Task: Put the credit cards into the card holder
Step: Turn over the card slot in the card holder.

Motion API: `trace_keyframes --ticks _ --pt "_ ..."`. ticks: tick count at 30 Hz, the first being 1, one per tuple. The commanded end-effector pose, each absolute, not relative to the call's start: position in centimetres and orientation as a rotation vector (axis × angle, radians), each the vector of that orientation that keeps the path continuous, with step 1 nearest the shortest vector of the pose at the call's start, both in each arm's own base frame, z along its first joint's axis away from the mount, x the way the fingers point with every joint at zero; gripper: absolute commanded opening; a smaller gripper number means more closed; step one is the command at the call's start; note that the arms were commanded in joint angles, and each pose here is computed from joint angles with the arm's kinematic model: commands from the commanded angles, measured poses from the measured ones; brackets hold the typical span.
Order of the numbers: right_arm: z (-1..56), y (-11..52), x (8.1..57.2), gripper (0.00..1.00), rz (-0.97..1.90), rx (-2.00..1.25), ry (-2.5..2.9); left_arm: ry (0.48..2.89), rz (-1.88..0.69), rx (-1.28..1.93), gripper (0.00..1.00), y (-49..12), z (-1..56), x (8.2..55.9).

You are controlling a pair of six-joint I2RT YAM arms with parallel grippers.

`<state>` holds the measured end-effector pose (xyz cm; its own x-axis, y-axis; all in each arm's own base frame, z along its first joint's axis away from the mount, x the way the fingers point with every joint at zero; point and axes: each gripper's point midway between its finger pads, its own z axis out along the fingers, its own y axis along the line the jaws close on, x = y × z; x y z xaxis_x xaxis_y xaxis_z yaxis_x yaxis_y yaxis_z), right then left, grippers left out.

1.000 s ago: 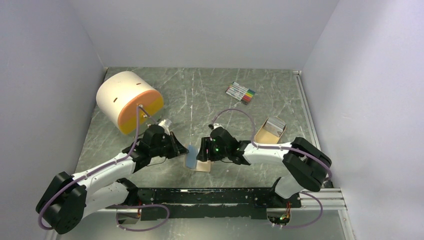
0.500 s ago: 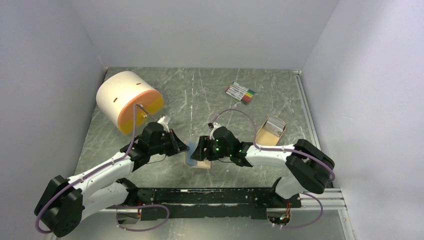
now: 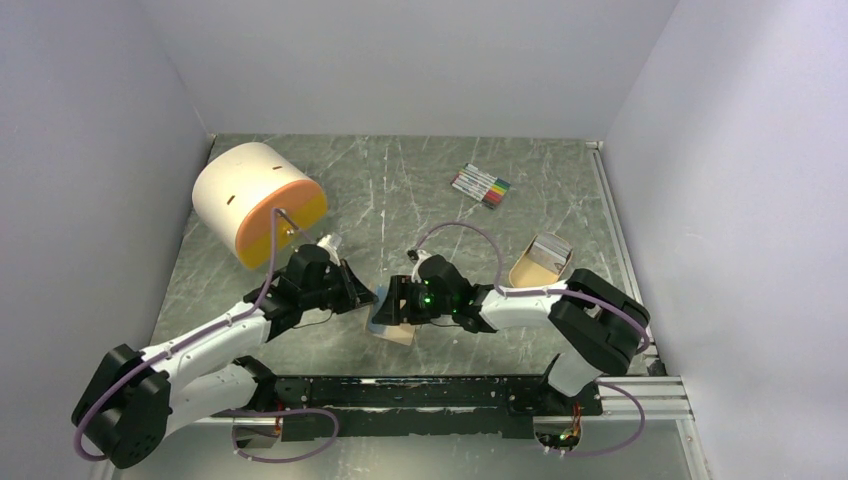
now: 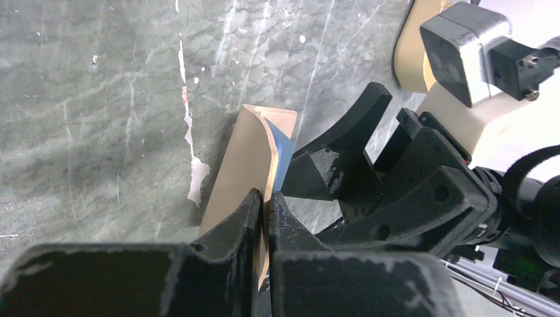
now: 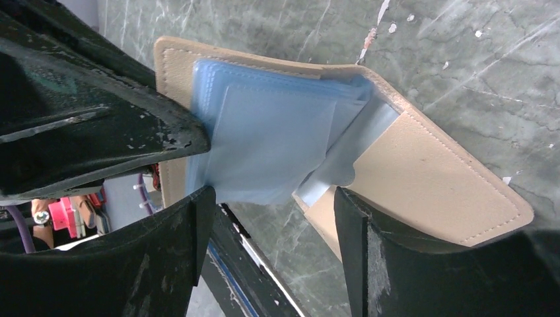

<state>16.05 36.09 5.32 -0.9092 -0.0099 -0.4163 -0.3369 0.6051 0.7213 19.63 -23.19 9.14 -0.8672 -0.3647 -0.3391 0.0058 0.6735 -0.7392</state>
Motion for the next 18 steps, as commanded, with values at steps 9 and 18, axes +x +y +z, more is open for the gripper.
trace_keyframes --ticks 9,18 --pt "6.9 36.8 17.0 0.70 1.206 -0.267 2.412 2.431 -1.046 -0.298 0.09 -23.1 8.6 19.8" --pt "5.0 36.0 17.7 0.66 1.102 -0.230 2.450 2.436 -1.032 -0.302 0.09 -22.8 8.4 19.7"
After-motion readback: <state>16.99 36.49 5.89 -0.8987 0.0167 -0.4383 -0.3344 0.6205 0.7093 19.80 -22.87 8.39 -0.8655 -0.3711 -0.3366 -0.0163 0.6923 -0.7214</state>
